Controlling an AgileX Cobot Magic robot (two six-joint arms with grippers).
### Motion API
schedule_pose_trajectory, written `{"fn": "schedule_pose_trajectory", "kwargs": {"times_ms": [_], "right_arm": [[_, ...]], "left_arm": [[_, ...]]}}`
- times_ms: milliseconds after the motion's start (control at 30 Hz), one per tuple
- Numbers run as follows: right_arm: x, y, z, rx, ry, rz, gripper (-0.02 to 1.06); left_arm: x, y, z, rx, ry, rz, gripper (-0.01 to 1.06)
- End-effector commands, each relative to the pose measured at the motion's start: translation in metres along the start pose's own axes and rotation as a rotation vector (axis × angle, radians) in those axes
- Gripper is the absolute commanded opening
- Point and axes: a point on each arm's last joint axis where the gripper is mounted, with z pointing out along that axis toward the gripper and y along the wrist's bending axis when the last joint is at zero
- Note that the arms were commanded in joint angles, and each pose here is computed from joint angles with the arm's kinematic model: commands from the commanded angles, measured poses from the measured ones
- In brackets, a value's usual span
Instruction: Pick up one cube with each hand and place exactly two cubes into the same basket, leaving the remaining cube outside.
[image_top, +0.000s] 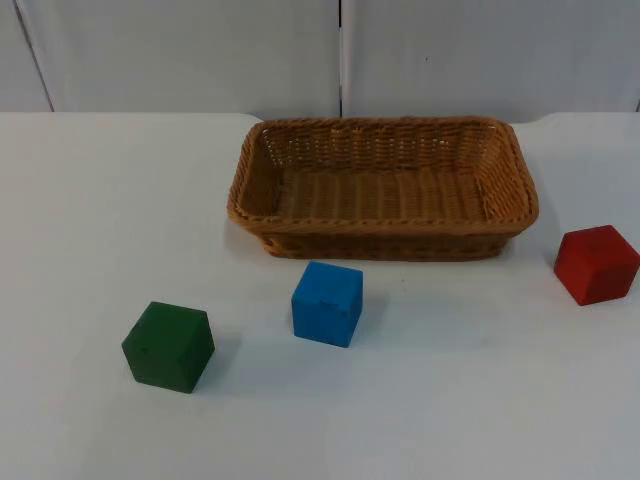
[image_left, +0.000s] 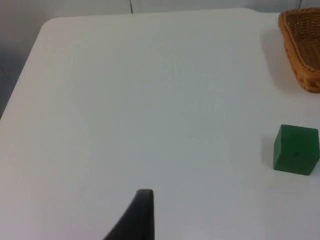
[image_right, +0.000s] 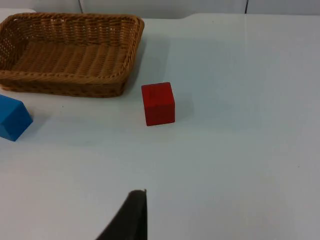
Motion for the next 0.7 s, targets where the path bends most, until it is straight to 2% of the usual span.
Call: {"fn": "schedule_pose_trajectory", "kwargs": {"times_ms": [0, 667], "right_arm": [[-0.0002, 0.0001, -0.0001, 0.005, -0.010, -0.005, 1.05], [-0.0002, 0.0001, -0.0001, 0.005, -0.010, -0.005, 1.05]], "left_arm": [[0.0007, 0.0009, 0.0005, -0.011, -0.002, 0.001, 1.02], [0.0007, 0.0009, 0.0005, -0.011, -0.002, 0.001, 1.02]]}}
